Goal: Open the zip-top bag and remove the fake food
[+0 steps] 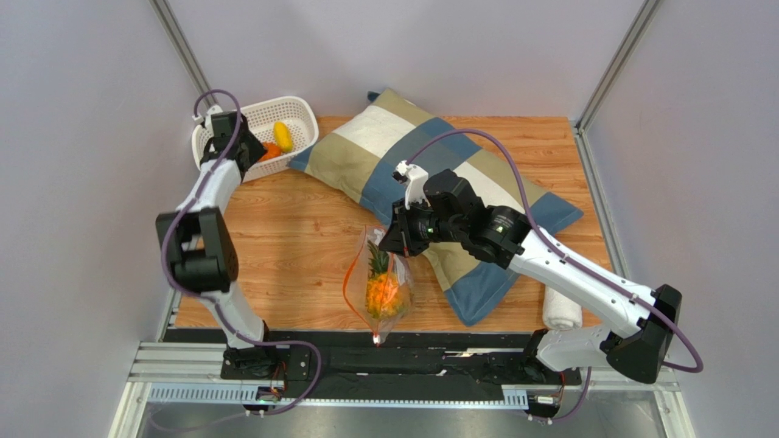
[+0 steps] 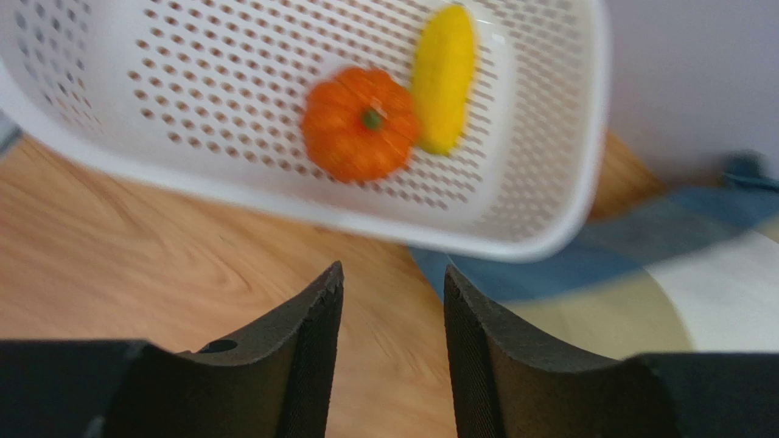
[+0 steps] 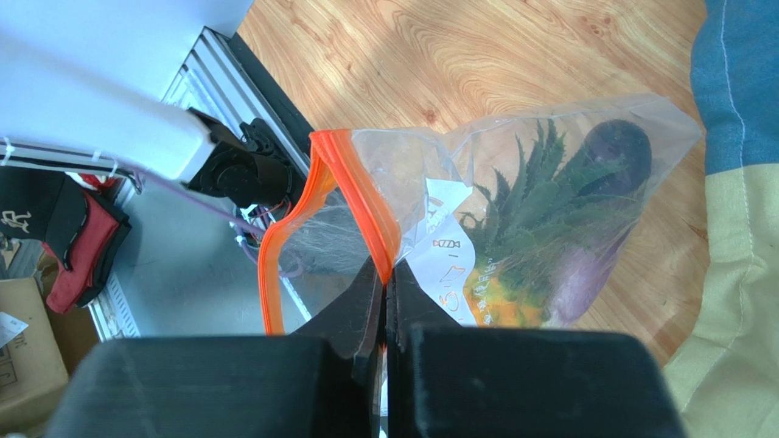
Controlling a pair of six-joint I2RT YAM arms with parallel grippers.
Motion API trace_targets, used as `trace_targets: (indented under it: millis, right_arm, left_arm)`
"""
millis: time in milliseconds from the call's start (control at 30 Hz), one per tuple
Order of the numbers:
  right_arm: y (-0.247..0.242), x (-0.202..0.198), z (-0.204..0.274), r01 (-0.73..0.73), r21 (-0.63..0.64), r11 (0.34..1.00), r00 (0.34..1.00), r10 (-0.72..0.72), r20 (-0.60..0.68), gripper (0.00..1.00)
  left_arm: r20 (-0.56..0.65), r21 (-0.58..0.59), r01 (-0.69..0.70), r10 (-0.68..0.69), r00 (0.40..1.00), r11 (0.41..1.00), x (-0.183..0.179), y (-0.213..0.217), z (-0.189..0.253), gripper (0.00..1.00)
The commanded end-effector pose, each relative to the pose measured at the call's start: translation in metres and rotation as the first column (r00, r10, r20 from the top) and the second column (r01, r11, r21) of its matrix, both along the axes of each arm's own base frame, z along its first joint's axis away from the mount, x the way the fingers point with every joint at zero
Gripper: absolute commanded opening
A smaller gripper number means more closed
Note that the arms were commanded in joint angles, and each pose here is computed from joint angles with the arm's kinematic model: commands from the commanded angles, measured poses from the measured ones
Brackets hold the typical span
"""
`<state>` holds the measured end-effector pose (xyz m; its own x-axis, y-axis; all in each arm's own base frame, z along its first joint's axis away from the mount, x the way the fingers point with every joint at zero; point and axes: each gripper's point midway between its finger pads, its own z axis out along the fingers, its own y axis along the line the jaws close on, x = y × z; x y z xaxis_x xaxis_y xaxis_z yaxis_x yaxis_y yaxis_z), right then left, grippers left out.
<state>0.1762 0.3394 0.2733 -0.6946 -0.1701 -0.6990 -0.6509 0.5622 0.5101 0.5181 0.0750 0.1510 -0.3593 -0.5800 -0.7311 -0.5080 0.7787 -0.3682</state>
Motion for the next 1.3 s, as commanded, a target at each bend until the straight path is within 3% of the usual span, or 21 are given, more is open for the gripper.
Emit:
trace_targets:
  millis: [0, 33, 100, 133, 200, 300, 433, 533, 600, 700, 900, 1033, 1133, 1267]
  right_arm:
    - [0.015, 0.016, 0.024, 0.018, 0.056, 0.998, 0.998, -0.021, 0.054, 0.00]
    - [0.017, 0.018, 0.023, 0.022, 0.056, 0.998, 0.998, -0.025, 0.055, 0.00]
    - [0.020, 0.018, 0.022, 0.023, 0.068, 0.997, 0.999, -0.026, 0.039, 0.00]
    - [0.025, 0.019, 0.021, 0.022, 0.075, 0.997, 0.999, -0.024, 0.031, 0.00]
    - [0.030, 0.016, 0.021, 0.010, 0.089, 0.996, 1.000, -0.010, -0.003, 0.00]
    - [0.037, 0.019, 0.021, 0.028, 0.113, 0.993, 0.999, -0.024, -0.035, 0.00]
    - [0.041, 0.022, 0.029, 0.073, 0.155, 0.985, 0.996, -0.063, -0.067, 0.00]
    - [0.041, 0.022, 0.039, 0.095, 0.189, 0.977, 0.993, -0.081, -0.084, 0.00]
    - [0.041, 0.023, 0.045, 0.109, 0.205, 0.973, 0.992, -0.093, -0.085, 0.00]
    - [0.040, 0.021, 0.056, 0.130, 0.231, 0.964, 0.991, -0.116, -0.070, 0.00]
    - [0.051, 0.025, 0.057, 0.155, 0.253, 0.955, 0.987, -0.140, -0.076, 0.00]
    - [0.060, 0.029, 0.057, 0.182, 0.258, 0.949, 0.983, -0.166, -0.081, 0.00]
    - [0.066, 0.033, 0.058, 0.214, 0.268, 0.939, 0.976, -0.198, -0.088, 0.00]
    - [0.079, 0.039, 0.058, 0.279, 0.280, 0.919, 0.960, -0.262, -0.097, 0.00]
  left_arm:
    - [0.236, -0.195, 0.188, -0.140, 0.962, 0.963, -0.075, -0.096, 0.074, 0.48]
    - [0.294, -0.201, 0.249, -0.184, 0.938, 0.947, -0.097, -0.110, 0.098, 0.47]
    - [0.258, -0.228, 0.323, -0.263, 0.930, 0.918, -0.135, -0.136, 0.077, 0.45]
    - [0.322, -0.226, 0.389, -0.309, 0.895, 0.893, -0.158, -0.148, 0.098, 0.45]
    - [0.302, -0.246, 0.433, -0.355, 0.885, 0.867, -0.191, -0.161, 0.083, 0.44]
    - [0.429, -0.189, 0.577, -0.461, 0.776, 0.795, -0.250, -0.185, 0.121, 0.44]
    - [0.504, -0.120, 0.758, -0.618, 0.603, 0.641, -0.320, -0.219, 0.145, 0.44]
    - [0.569, -0.114, 0.838, -0.657, 0.495, 0.533, -0.364, -0.231, 0.162, 0.44]
    - [0.606, -0.115, 0.860, -0.651, 0.458, 0.498, -0.383, -0.232, 0.168, 0.42]
    - [0.596, -0.143, 0.881, -0.671, 0.441, 0.452, -0.398, -0.236, 0.167, 0.41]
    - [0.478, -0.149, 0.885, -0.751, 0.455, 0.442, -0.401, -0.235, 0.146, 0.40]
    - [0.476, -0.088, 0.903, -0.779, 0.408, 0.420, -0.405, -0.235, 0.156, 0.33]
    - [0.437, -0.062, 0.896, -0.795, 0.420, 0.440, -0.403, -0.230, 0.151, 0.33]
    - [0.382, -0.086, 0.903, -0.823, 0.419, 0.420, -0.399, -0.233, 0.137, 0.33]
